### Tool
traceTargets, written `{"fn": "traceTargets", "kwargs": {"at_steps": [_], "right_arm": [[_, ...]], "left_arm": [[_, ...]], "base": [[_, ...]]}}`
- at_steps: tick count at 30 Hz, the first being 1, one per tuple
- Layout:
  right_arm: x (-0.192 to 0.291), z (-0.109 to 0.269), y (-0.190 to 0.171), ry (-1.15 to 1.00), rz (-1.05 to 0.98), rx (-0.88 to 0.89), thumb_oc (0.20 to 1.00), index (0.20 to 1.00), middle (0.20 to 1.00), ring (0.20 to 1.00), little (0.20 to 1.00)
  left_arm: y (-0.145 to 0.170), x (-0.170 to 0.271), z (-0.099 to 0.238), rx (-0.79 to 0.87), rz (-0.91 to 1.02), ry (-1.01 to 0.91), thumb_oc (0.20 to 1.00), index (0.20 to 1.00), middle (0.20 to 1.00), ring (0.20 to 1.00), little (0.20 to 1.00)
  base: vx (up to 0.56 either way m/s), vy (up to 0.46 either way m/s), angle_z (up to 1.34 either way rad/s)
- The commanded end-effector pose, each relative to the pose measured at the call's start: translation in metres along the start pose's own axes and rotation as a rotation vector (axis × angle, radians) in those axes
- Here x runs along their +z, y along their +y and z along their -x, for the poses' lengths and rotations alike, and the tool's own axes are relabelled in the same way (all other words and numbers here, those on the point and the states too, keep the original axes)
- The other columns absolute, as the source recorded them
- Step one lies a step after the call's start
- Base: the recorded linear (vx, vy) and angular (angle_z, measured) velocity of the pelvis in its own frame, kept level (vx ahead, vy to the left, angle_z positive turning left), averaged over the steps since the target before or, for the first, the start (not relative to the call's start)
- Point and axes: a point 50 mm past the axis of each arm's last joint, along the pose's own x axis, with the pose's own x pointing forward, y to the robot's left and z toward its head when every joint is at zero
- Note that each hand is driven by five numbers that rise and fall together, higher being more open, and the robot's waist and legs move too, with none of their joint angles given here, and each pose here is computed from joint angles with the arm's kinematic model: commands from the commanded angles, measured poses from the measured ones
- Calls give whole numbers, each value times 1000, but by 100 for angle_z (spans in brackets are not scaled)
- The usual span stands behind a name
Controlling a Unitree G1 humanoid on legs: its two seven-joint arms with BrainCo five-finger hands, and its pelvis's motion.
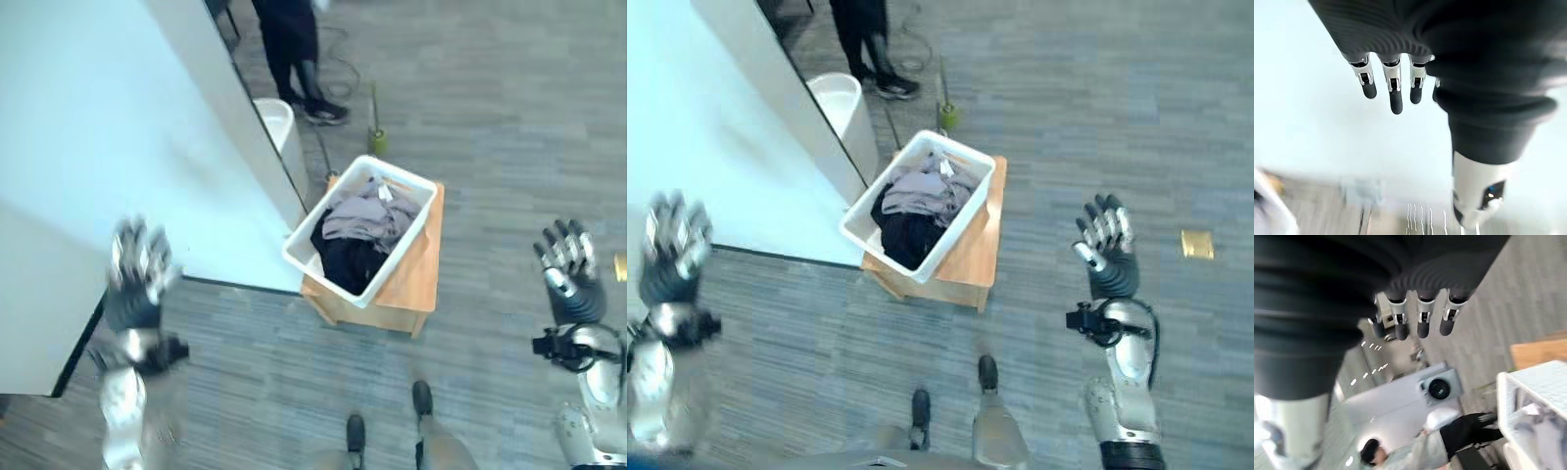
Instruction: Pick up bed clothes into laundry basket.
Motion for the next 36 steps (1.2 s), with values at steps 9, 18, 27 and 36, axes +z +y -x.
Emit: {"fn": "traceTargets", "kwargs": {"at_steps": [9,18,27,36], "right_arm": [[-46,39,-2,297,-11,36,1000,1000,1000,1000,1000],[-55,53,-2,351,-34,-3,1000,1000,1000,1000,1000],[-52,51,-8,322,-21,-40,1000,1000,1000,1000,1000],[-52,52,-9,312,-23,-53,1000,1000,1000,1000,1000]], "left_arm": [[2,-38,28,58,-194,186,1000,1000,1000,1000,1000],[-21,-65,36,-27,-89,324,1000,1000,1000,1000,1000],[-28,-64,28,-61,-105,306,1000,1000,1000,1000,1000],[-28,-60,33,-52,-77,295,1000,1000,1000,1000,1000]], "base": [[17,-31,16],[16,-25,17],[-5,-7,3],[0,0,0]]}}
